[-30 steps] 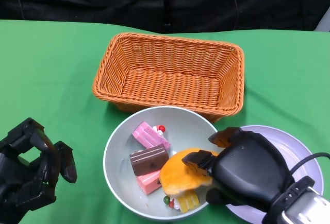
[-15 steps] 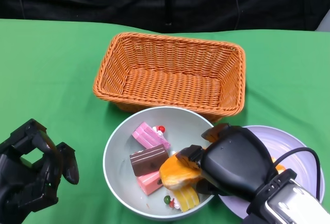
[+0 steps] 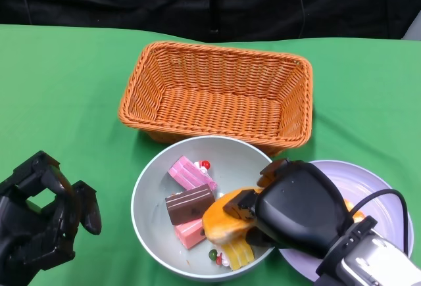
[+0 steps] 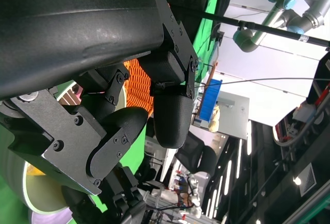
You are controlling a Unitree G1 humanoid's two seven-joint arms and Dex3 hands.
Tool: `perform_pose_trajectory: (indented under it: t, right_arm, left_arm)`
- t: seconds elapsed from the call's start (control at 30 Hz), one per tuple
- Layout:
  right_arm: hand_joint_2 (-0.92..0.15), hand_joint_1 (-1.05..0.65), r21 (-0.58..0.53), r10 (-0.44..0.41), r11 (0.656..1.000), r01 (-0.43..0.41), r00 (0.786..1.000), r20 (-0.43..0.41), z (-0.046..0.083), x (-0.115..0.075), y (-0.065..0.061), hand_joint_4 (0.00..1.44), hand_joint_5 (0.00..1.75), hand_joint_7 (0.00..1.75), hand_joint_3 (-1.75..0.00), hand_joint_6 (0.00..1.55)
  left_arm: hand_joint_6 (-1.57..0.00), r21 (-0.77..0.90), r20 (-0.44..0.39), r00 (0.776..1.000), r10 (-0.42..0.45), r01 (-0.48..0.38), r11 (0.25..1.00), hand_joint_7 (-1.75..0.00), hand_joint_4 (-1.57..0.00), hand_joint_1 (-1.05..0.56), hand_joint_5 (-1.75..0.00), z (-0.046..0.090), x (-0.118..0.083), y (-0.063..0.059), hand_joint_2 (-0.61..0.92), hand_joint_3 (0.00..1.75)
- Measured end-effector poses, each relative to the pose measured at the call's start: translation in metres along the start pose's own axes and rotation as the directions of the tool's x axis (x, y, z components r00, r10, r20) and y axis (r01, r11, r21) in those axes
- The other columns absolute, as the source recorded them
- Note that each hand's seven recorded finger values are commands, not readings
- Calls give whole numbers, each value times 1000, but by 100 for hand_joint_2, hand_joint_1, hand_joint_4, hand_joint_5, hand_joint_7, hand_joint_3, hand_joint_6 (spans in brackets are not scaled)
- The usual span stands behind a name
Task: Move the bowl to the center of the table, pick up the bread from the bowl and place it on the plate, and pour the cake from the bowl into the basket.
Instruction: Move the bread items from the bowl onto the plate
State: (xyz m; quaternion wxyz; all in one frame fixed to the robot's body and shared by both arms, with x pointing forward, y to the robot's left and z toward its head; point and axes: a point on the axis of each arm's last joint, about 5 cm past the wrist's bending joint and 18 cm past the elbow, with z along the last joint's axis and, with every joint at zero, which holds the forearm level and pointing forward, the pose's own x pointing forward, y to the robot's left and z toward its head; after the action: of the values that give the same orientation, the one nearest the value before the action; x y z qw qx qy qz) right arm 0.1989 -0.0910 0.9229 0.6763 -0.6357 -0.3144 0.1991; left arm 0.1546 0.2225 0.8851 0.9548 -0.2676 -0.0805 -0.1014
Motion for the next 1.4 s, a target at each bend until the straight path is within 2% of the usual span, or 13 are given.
perform_pose_trajectory:
  t: [0.07, 0.13, 0.27, 0.53, 0.57, 0.6, 0.67, 0.73, 0.8, 0.9, 1.2, 1.3, 1.4]
  right_arm:
    - [-82, -32, 6, -9, 1000, 9, 1000, 7, -2, 2, -2, 88, 159, 11, 0, 127]
    - [-83, -31, 11, -15, 1000, 15, 1000, 6, -3, 3, -4, 88, 170, 14, 0, 129]
    - [-85, -32, 13, -15, 1000, 15, 1000, 5, -4, 4, -5, 92, 174, 17, -1, 130]
    - [-88, -31, 8, 8, 1000, -8, 1000, 2, -6, 2, -5, 90, 175, 20, -2, 127]
    - [-87, -31, 11, 8, 1000, -8, 1000, 4, -6, 2, -5, 90, 175, 43, -1, 118]
    - [-87, -30, 17, 8, 1000, -8, 1000, 8, -6, 2, -5, 90, 175, 89, -1, 96]
    - [-86, -29, 27, 7, 1000, -7, 1000, 18, -7, 1, -5, 90, 175, 119, 0, 83]
    - [-86, -29, 30, 1, 1000, -1, 1000, 26, -8, 0, -5, 90, 175, 126, 0, 81]
    - [-86, -29, 29, -5, 1000, 4, 1000, 28, -9, 0, -5, 90, 175, 125, 0, 80]
    - [-86, -29, 32, -19, 999, 18, 999, 30, -10, -1, -5, 90, 175, 111, 0, 83]
    - [-88, -29, 49, -63, 997, 61, 998, 32, -12, -1, -4, 90, 175, 108, -1, 84]
    - [-88, -28, 51, -86, 995, 84, 996, 34, -13, -1, -5, 88, 175, 93, -1, 88]
    - [-87, -25, 58, -101, 993, 99, 994, 31, -14, -1, -6, 88, 175, 98, 0, 91]
  left_arm:
    - [-82, 0, 0, 1000, 0, 0, 1000, -148, -91, -8, -175, 0, 0, 0, 39, 144]
    - [-82, 0, 0, 1000, 0, 0, 1000, -148, -91, -8, -175, 0, 0, 0, 39, 144]
    - [-82, 0, 0, 1000, 0, 0, 1000, -147, -91, -7, -175, 0, 0, 0, 39, 144]
    - [-83, -1, -1, 1000, 2, -2, 1000, -147, -91, -7, -175, 0, 0, 0, 39, 145]
    - [-82, -1, 0, 1000, 2, -2, 1000, -147, -91, -6, -175, 0, 0, 0, 39, 145]
    - [-82, -1, 0, 1000, 2, -2, 1000, -148, -91, -7, -175, 0, 0, 0, 40, 145]
    - [-82, 0, 0, 1000, 2, -2, 1000, -148, -91, -7, -175, 0, 0, 0, 40, 144]
    - [-82, 0, -1, 1000, 2, -2, 1000, -148, -91, -8, -175, 0, 0, 0, 40, 144]
    - [-82, 1, -1, 1000, 2, -2, 1000, -148, -91, -8, -175, 0, 0, 0, 40, 144]
    - [-82, 2, -1, 1000, 2, -2, 1000, -149, -92, -8, -175, 0, 0, 0, 38, 144]
    - [-82, 3, -2, 1000, 2, -2, 1000, -149, -92, -7, -175, 0, 0, 0, 40, 145]
    - [-81, 3, -2, 1000, 2, -2, 1000, -148, -91, -8, -175, 0, 0, 0, 39, 144]
    - [-81, 3, -2, 1000, 2, -2, 1000, -148, -90, -8, -175, 0, 0, 0, 39, 143]
